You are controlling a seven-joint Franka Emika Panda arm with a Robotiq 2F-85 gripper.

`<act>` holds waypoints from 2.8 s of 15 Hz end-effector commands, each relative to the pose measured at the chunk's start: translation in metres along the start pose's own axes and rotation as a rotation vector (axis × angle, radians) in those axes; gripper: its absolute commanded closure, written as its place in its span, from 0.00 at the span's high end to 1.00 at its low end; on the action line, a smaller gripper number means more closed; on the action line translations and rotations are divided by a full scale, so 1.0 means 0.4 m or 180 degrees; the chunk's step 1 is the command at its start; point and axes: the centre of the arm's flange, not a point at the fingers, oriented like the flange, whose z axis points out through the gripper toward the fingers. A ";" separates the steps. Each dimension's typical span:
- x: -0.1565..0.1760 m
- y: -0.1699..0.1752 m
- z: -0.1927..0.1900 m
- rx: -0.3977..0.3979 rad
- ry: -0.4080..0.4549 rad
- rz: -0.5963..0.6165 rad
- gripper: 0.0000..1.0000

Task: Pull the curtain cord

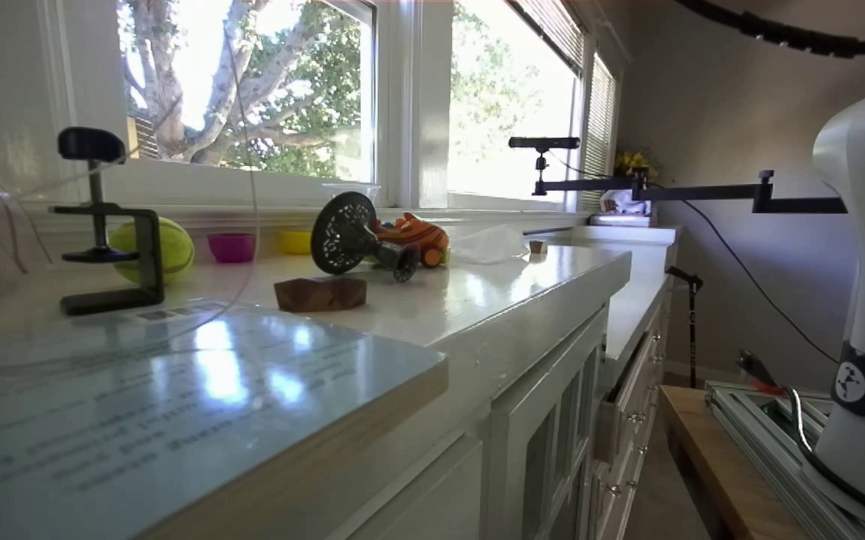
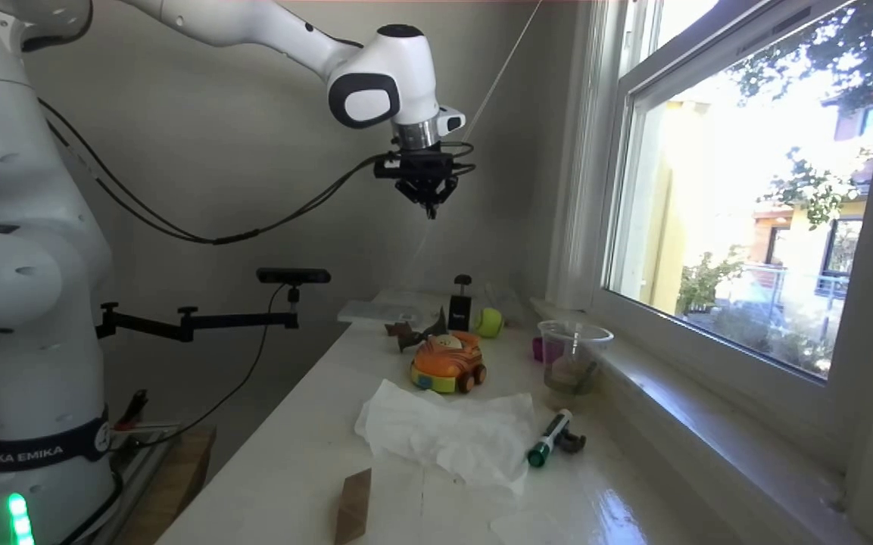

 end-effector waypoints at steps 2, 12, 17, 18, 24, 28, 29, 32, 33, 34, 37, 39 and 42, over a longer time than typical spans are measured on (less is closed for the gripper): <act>-0.018 0.066 0.004 -0.0102 -0.0110 0.0224 0.00; 0.073 0.220 -0.161 -0.0567 0.0262 0.0406 0.61; -0.004 0.228 -0.211 -0.0959 0.0098 0.0602 0.97; -0.036 0.239 -0.224 -0.1111 0.0027 0.0706 0.99; -0.143 0.286 -0.282 -0.1593 -0.0384 0.1522 1.00; -0.154 0.302 -0.286 -0.1924 -0.0775 0.2017 1.00; -0.160 0.301 -0.281 -0.1989 -0.0885 0.2146 1.00; -0.175 0.298 -0.275 -0.2109 -0.1213 0.2563 1.00; -0.179 0.298 -0.274 -0.2113 -0.1326 0.2715 1.00; -0.182 0.297 -0.273 -0.2117 -0.1435 0.2869 1.00; -0.195 0.294 -0.278 -0.2024 -0.1749 0.3373 1.00; -0.207 0.294 -0.284 -0.1959 -0.1957 0.3691 1.00; -0.236 0.291 -0.274 -0.1606 -0.1952 0.3756 1.00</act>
